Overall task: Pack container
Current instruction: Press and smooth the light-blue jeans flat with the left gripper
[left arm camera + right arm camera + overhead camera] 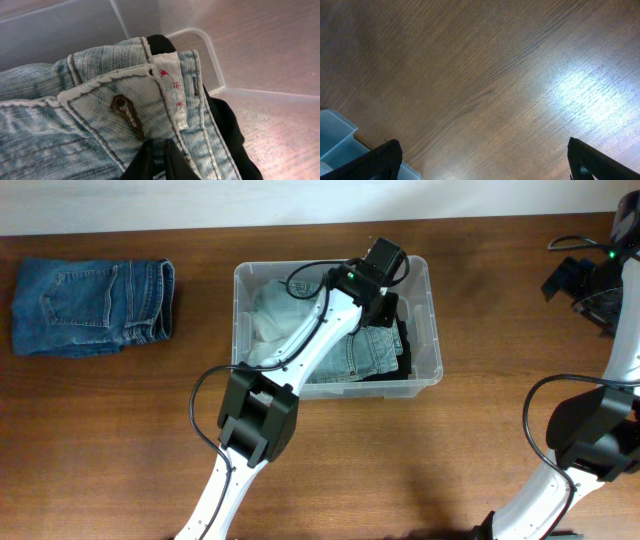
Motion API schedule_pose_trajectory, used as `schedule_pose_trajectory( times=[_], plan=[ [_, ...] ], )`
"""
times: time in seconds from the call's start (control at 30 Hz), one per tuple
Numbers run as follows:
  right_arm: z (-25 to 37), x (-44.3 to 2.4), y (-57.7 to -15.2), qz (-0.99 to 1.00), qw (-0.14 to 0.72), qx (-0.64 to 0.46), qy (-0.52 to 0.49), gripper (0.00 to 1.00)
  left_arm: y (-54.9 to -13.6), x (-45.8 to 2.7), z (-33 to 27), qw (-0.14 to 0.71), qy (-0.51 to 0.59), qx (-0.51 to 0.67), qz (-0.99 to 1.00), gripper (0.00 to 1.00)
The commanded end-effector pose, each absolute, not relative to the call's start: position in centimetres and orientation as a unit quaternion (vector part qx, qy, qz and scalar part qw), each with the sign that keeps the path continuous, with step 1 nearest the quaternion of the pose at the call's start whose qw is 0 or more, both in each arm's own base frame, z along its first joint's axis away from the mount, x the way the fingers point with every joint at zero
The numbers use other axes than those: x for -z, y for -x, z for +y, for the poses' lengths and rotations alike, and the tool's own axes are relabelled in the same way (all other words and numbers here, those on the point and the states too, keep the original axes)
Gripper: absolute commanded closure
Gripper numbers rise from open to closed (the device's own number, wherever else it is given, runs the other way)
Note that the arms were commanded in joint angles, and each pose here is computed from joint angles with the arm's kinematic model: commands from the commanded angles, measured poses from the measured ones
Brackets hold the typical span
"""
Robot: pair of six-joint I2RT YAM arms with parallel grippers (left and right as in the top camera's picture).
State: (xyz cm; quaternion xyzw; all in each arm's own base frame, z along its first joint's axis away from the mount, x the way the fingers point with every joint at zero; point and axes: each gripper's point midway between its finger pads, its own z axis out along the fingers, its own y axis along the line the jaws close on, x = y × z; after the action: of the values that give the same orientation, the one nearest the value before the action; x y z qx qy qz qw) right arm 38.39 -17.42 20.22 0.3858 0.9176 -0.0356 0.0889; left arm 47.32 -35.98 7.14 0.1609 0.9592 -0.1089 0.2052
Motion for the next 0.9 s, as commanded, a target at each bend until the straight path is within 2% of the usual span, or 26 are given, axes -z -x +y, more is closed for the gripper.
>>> schedule_pose_trajectory(
  times=[0.0,0.2,0.27,0.37,0.47,0.57,0.7,0.87],
  plan=[
    [-17.7,-20.0,-38.2,0.915,0.086,0.041,-0.393,0.02,-47.8,-6.7,-34.8,0.218,-0.171,0.074,0.958,0.90],
    [-17.7,-20.0,-38.2,0.915,0.086,0.041,-0.393,0.02,-47.9,-11.1,-34.8,0.244,-0.182,0.081,0.949,0.90],
    [-17.7,-20.0,-38.2,0.915,0.086,0.041,-0.393,0.02,-47.1,-13.8,-34.2,0.248,-0.181,0.083,0.948,0.90],
    [-17.7,-20.0,-38.2,0.915,0.086,0.041,-0.393,0.02,-45.1,-15.3,-32.7,0.223,-0.183,0.071,0.955,0.89],
    [-17.7,-20.0,-38.2,0.915,0.086,0.041,-0.393,0.01,-42.8,-14.6,-31.3,0.171,-0.188,0.055,0.965,0.89],
    [-17.7,-20.0,-38.2,0.915,0.086,0.041,-0.393,0.02,-40.1,-13.9,-32.0,0.111,-0.199,0.095,0.969,0.89],
    [-17.7,-20.0,-38.2,0.915,0.086,0.041,-0.393,0.02,-38.5,-13.2,-32.7,0.082,-0.207,0.101,0.970,0.89],
    [-17.7,-20.0,-38.2,0.915,0.086,0.041,-0.393,0.02,-37.3,-10.1,-33.7,0.052,-0.221,0.088,0.970,0.89]
  ],
)
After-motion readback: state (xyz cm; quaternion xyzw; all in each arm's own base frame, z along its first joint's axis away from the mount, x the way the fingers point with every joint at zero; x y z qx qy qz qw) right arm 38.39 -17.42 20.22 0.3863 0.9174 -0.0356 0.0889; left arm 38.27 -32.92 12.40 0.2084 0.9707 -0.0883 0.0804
